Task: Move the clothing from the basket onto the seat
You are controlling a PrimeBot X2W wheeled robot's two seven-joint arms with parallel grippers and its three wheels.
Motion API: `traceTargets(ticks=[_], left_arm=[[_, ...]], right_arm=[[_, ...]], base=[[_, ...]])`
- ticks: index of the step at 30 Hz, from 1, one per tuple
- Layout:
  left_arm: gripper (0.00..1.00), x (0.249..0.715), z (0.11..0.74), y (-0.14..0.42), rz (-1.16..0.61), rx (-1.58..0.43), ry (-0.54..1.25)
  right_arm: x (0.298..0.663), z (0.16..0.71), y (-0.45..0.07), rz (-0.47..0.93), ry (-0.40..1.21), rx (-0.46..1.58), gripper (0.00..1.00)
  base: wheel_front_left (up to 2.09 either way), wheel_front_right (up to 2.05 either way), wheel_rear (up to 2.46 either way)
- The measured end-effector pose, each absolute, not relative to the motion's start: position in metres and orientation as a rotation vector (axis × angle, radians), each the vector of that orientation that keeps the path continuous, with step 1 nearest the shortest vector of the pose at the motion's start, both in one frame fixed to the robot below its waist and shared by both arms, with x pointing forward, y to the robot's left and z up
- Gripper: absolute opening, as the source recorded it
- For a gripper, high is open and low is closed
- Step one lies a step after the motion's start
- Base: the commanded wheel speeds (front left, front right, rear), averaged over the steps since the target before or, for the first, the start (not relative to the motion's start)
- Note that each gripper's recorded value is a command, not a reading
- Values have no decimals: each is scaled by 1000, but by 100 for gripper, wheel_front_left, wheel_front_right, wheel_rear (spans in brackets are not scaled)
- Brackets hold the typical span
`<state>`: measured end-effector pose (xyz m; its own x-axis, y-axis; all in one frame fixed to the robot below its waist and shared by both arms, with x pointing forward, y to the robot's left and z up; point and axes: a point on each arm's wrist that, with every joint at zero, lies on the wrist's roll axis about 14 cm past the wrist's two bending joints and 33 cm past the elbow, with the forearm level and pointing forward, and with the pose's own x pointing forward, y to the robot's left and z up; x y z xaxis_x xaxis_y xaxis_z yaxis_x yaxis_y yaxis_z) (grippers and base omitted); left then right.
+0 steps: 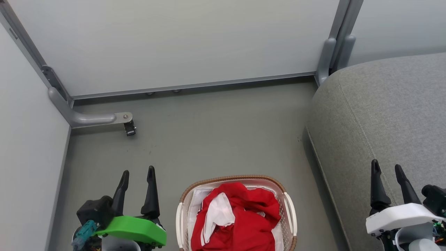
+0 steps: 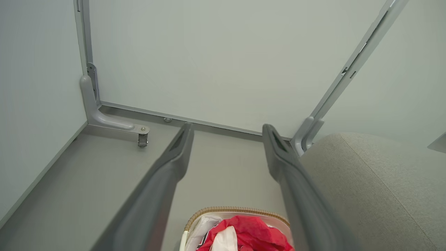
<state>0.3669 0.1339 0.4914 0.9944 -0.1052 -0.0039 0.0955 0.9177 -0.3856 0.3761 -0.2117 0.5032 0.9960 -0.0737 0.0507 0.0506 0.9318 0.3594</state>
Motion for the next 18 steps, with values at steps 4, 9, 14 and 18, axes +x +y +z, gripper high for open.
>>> traceTargets(ticks=[4, 9, 14, 18], left_arm=[[100, 366, 490, 131, -111, -368, 26], [100, 364, 486, 130, -115, -328, 32], [100, 362, 482, 129, -116, -301, 38], [100, 361, 478, 129, -119, -276, 43]], right_arm=[[377, 504, -210, -55, -67, 329, 100], [376, 503, -207, -43, -63, 285, 100], [377, 503, -204, -30, -63, 240, 100], [378, 503, -201, -17, -67, 208, 100]], base=[[0, 0, 0], [0, 0, 0], [0, 0, 0], [0, 0, 0]])
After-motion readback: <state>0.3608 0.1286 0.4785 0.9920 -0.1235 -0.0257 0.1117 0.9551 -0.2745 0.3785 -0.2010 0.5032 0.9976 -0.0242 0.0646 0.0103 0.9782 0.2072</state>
